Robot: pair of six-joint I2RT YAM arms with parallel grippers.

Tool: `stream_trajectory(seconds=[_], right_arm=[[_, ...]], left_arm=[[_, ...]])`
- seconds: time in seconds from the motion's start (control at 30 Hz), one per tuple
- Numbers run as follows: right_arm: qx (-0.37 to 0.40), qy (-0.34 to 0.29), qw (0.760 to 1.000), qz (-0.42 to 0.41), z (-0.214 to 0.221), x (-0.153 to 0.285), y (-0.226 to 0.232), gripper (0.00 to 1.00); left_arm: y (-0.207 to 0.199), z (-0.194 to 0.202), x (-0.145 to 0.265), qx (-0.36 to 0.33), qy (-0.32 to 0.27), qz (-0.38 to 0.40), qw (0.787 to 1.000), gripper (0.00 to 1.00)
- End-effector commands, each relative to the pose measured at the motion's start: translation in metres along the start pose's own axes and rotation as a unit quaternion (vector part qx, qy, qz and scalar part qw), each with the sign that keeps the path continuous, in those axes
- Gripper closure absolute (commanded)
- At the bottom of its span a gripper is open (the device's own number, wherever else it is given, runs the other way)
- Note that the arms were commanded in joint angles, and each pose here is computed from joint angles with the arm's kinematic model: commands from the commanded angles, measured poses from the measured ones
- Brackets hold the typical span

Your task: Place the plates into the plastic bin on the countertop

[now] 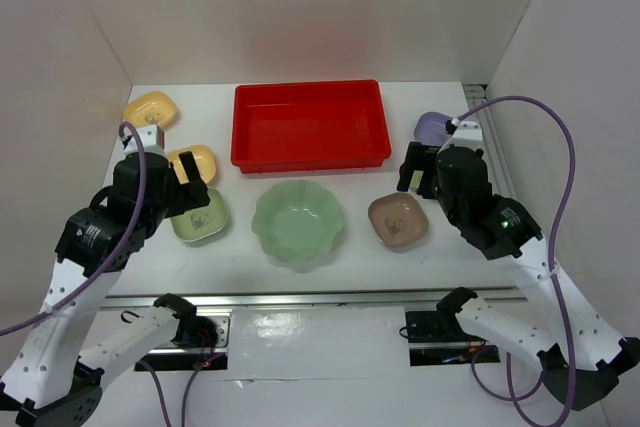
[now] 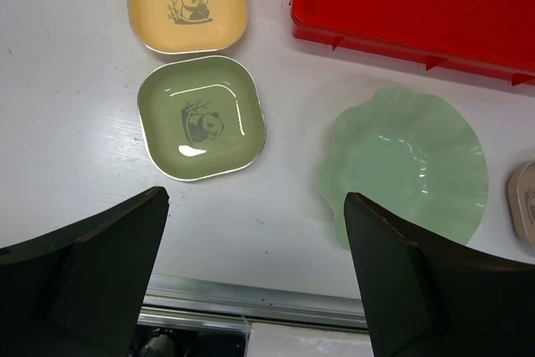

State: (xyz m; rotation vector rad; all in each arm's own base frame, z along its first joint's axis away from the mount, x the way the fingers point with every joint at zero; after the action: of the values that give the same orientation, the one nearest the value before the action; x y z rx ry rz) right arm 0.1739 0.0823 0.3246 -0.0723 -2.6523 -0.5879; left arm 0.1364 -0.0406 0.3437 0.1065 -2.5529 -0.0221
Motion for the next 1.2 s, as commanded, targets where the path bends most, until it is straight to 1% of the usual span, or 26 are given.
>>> stream_trajectory(seconds=[0.0, 0.03, 0.2, 0.37, 0.43, 0.47, 0.53, 0.67, 0.73, 0.83, 0.87, 0.97, 1.03, 1.07, 1.1, 1.17], right_arm=[[0.0, -0.013, 1.0, -0.004, -0.004, 0.005, 0.001, 0.0], [-0.006, -0.013, 1.0, -0.024, -0.005, 0.007, 0.004, 0.0], [0.026, 0.014, 0.997, -0.075, 0.007, 0.001, 0.011, 0.0], [0.039, 0.053, 0.992, -0.105, 0.024, -0.025, 0.027, 0.0], [0.044, 0.074, 0.99, -0.11, 0.037, -0.039, 0.029, 0.0], [0.049, 0.092, 0.986, -0.126, 0.048, -0.051, 0.038, 0.01], [0.059, 0.121, 0.982, -0.133, 0.069, -0.066, 0.041, 0.03], [0.079, 0.159, 0.975, -0.134, 0.111, -0.106, 0.054, 0.06], [0.103, 0.184, 0.965, -0.153, 0.135, -0.115, 0.064, 0.08], [0.117, 0.195, 0.961, -0.155, 0.149, -0.125, 0.07, 0.08], [0.125, 0.209, 0.958, -0.15, 0.161, -0.131, 0.07, 0.09], [0.131, 0.222, 0.955, -0.149, 0.172, -0.139, 0.075, 0.12], [0.136, 0.236, 0.951, -0.144, 0.185, -0.149, 0.073, 0.18], [0.139, 0.242, 0.95, -0.138, 0.19, -0.152, 0.071, 0.18], [0.143, 0.25, 0.949, -0.132, 0.197, -0.157, 0.069, 0.22], [0.14, 0.255, 0.948, -0.126, 0.203, -0.16, 0.068, 0.26]], left_arm=[[-0.002, -0.001, -0.001, -0.002, -0.007, 0.01, 1.0, 0.0], [-0.003, 0.001, -0.003, 0.001, -0.003, 0.009, 1.0, 0.0], [-0.003, 0.004, -0.003, 0.001, -0.002, 0.014, 1.0, 0.0], [-0.002, 0.006, -0.002, 0.001, -0.003, 0.014, 1.0, 0.0], [-0.002, 0.006, -0.002, 0.001, -0.003, 0.014, 1.0, 0.0], [-0.002, 0.006, -0.002, 0.001, -0.003, 0.014, 1.0, 0.0], [-0.002, 0.006, -0.002, 0.001, -0.003, 0.014, 1.0, 0.0], [-0.002, 0.006, -0.002, 0.001, -0.003, 0.014, 1.0, 0.0], [-0.001, 0.01, -0.001, -0.001, 0.001, 0.013, 1.0, 0.0], [0.001, 0.012, -0.001, -0.001, 0.0, 0.008, 1.0, 0.0], [0.001, 0.014, -0.003, -0.003, 0.004, 0.007, 1.0, 0.0], [0.001, 0.015, -0.003, -0.003, 0.004, 0.007, 1.0, 0.0], [0.001, 0.015, -0.003, -0.003, 0.004, 0.007, 1.0, 0.0], [0.001, 0.015, -0.003, -0.003, 0.004, 0.007, 1.0, 0.0], [0.001, 0.015, -0.003, -0.003, 0.004, 0.007, 1.0, 0.0], [0.002, 0.015, -0.001, -0.001, 0.0, 0.008, 1.0, 0.0]])
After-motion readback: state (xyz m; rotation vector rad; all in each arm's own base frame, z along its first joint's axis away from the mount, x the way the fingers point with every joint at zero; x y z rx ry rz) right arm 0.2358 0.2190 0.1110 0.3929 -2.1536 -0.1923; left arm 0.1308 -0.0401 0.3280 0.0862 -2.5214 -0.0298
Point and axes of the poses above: each gripper's point midway between its finger pads, its own x axis back along the fingers, its own y axis along the line the jaws close on, z = x × y, the point moved 9 cm from there along x, back along the fingers, and after that the axes turned 15 degrees about -x, right-handed, at the moved point
